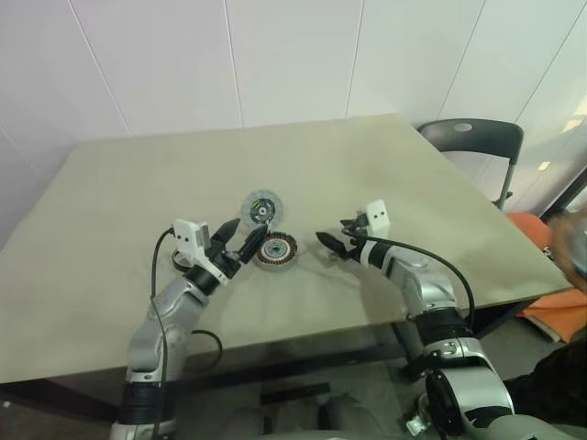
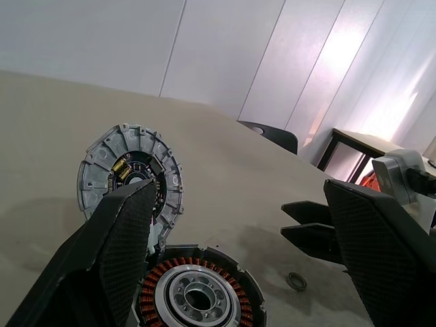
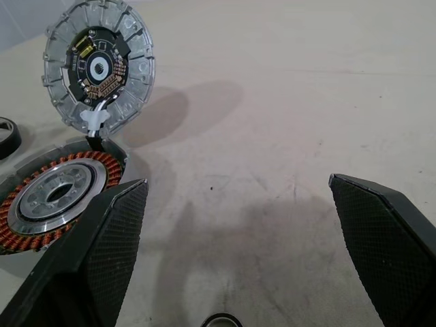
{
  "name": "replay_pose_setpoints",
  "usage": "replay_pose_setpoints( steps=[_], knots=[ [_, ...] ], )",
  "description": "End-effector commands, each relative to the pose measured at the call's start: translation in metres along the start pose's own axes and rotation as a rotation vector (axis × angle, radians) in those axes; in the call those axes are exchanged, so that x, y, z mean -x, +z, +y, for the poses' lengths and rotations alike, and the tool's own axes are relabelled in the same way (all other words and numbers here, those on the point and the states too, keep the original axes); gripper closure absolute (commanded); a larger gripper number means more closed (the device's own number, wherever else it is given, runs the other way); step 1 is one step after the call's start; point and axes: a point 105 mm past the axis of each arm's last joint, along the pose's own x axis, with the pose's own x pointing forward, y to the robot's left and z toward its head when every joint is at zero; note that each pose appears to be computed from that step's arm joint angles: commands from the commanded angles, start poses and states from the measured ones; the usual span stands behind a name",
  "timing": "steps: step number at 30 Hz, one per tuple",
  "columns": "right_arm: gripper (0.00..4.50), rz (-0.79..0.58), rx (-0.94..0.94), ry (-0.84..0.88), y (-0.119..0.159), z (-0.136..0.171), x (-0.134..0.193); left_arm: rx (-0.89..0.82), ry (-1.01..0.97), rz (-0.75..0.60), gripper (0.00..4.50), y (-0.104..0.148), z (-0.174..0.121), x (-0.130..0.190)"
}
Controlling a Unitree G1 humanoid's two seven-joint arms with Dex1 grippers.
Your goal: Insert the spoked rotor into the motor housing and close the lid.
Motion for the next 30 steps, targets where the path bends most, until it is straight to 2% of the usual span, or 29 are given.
replay_pose_setpoints(
  steps=[1,30],
  knots=[
    [0.06,-0.041,0.034,0.014,0.0158,0.0019,-0.0017,-0.030,-0.020,-0.038,0.32,0.0120,-0.0047,-0.0036],
    [0.06,-0.035,0.039,0.016,0.0157,0.0042,-0.0024,-0.027,-0.009,-0.044,0.32,0.0116,-0.0041,-0.0035]
  ],
)
